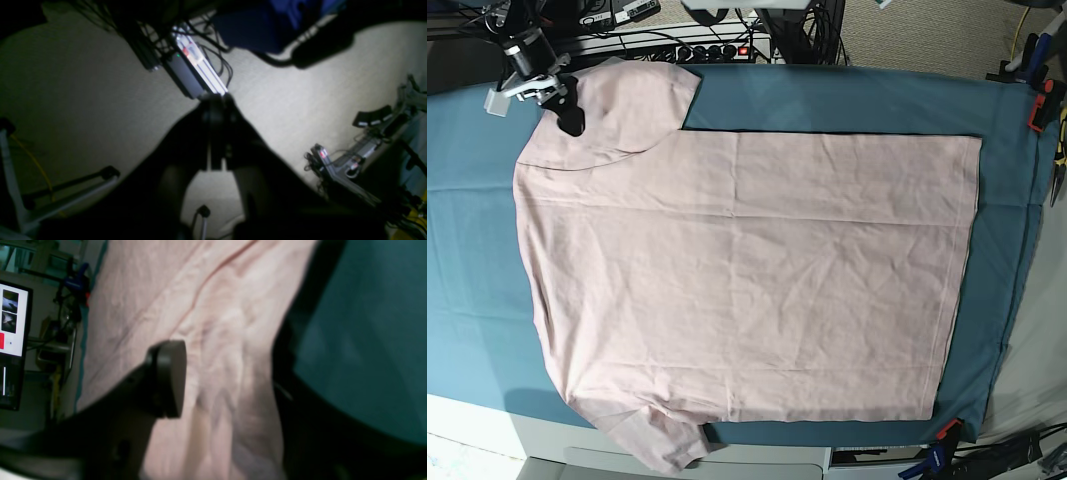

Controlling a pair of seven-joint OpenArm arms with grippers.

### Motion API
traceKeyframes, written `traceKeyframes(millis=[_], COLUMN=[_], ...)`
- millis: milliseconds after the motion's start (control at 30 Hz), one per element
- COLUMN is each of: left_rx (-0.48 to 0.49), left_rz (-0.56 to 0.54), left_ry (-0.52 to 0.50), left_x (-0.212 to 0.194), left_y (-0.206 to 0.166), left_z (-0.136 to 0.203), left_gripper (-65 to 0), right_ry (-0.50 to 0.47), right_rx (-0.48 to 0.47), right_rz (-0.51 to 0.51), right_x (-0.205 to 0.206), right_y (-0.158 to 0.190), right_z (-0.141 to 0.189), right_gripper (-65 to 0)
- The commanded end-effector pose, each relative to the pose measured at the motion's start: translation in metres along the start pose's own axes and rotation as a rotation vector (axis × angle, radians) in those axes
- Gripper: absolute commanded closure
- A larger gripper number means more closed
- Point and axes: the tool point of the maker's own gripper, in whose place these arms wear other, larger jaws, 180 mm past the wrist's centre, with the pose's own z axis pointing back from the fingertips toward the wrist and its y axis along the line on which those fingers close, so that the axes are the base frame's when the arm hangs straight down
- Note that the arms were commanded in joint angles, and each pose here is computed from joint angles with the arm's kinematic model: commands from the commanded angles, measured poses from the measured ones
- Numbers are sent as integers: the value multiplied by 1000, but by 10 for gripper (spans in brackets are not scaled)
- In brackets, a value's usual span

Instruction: Fold the T-shirt properly

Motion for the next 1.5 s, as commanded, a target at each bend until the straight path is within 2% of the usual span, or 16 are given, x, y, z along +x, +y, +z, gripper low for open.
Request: traceKeyframes(millis=[0,33,67,100,233,300,467,700,967,1100,1200,1333,1467], left_rx=[-7,3,17,34,131,197,297,340,327,366,408,433,450], left_rz=[-1,-8,-19,-28,-54,-55,-74,14,160,160,120,97,126], left_ry=[-10,-10,-8,-6,-4,4,49,-10,-176,-278,-332,-410,-467], left_x=[2,3,4,4,10,15,33,63,100,119,134,155,172], left_y=[-2,0,4,7,29,46,82,120,152,156,155,163,183], left_z=[2,2,2,1,1,2,2,16,73,113,136,146,150], left_gripper=[0,0,0,-24,-262,-322,-320,-320,-319,-319,-310,-304,-304], right_ry=[142,149,156,165,177,180,185,207,209,213,213,213,214], right_rx=[-80,-82,-88,-97,-116,-116,-116,-144,-146,-153,-152,-152,-152], right_rz=[23,31,36,45,63,63,63,88,89,96,96,96,96], right_x=[-30,-31,-33,-34,-36,-36,-37,-40,-41,-41,-41,-41,-41], right_y=[-16,-16,-17,-18,-22,-22,-22,-28,-28,-29,-29,-29,-29], right_z=[4,3,3,4,4,4,5,6,6,6,6,6,6], right_gripper=[-165,-69,0,0,0,0,0,0,0,0,0,0,0])
